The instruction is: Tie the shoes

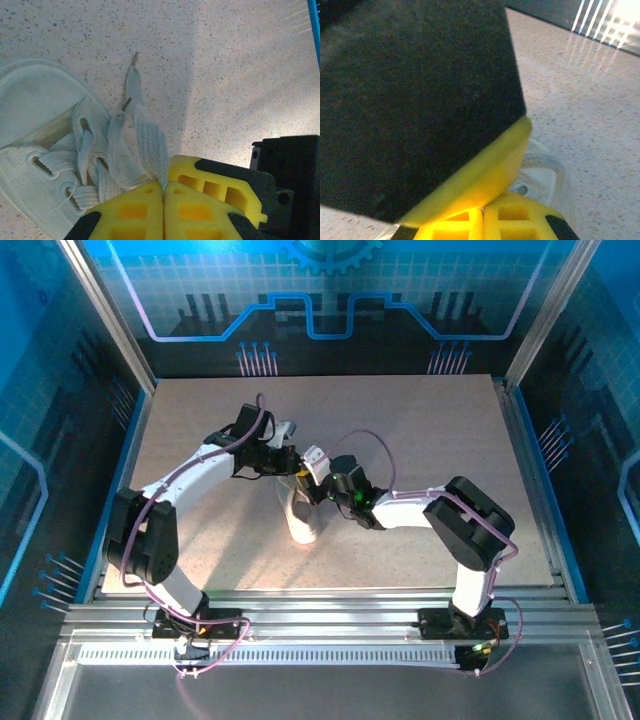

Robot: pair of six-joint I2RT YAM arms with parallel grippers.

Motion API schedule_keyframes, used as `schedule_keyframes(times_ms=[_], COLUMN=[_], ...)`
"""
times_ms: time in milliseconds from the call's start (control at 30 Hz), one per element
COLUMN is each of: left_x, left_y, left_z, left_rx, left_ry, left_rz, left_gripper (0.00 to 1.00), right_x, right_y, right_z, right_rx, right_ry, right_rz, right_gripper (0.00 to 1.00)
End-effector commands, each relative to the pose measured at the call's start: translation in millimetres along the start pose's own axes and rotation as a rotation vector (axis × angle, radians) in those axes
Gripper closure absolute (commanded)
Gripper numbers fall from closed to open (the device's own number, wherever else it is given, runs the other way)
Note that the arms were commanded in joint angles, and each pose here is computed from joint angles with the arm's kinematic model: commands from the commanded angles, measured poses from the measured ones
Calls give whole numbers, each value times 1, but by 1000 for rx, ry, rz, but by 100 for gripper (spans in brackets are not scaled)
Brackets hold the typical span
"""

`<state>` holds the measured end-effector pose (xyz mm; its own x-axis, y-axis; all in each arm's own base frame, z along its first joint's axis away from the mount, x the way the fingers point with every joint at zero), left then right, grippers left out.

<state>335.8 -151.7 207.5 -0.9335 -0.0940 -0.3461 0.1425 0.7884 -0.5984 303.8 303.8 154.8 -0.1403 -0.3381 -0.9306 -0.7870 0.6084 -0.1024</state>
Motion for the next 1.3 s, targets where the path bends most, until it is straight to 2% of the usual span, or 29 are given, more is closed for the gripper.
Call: schedule_keyframes(times_ms=[0,67,133,267,367,533,667,767,933,1033,1133,1267], left_x=[-5,-6,-7,-11,-10,8,33,55,90,92,85,75], left_y=[-6,-5,-4,-3,-3,1,1,-1,-6,0,8,14], left_z=[-8,-9,-13,-31,-49,-75,-83,-74,-40,-30,-24,-17], left_rx=[26,26,34,29,20,-11,43,97,126,111,33,-22], left_ry=[-44,-47,-54,-98,-142,-236,-299,-309,-321,-379,-454,-457], left_rz=[48,59,81,137,189,284,377,431,614,681,715,751], left_gripper=[84,73,67,49,43,44,55,64,64,62,61,61], right_x=[-30,-31,-31,-30,-27,-25,-22,-20,-21,-22,-21,-19], right_y=[1,-4,-9,-17,-19,-26,-28,-28,-30,-31,-34,-38], right_z=[-5,-6,-4,1,4,1,-1,-1,-3,-5,-8,-10], right_rx=[-216,-291,-368,-488,-517,-506,-501,-498,-510,-534,-541,-544], right_ry=[-89,-92,-78,-20,43,96,155,190,199,187,182,169], right_rz=[91,133,176,240,263,304,342,370,407,423,442,458], right_gripper=[100,100,100,100,100,100,100,100,100,100,100,100])
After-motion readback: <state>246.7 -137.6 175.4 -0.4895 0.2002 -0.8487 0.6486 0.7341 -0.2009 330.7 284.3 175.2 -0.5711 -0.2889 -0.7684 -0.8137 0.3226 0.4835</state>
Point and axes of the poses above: each hand's point on the last joint's axis, 136 mm out from that joint toward the fingers, its own z axis out along the fingers, its own y axis along the line the jaws close on, x = y × z, the point moved 9 cm from there along -z, back along the fingers, and after that the axes turned 7 degrees about -z, right-handed, at the moved point
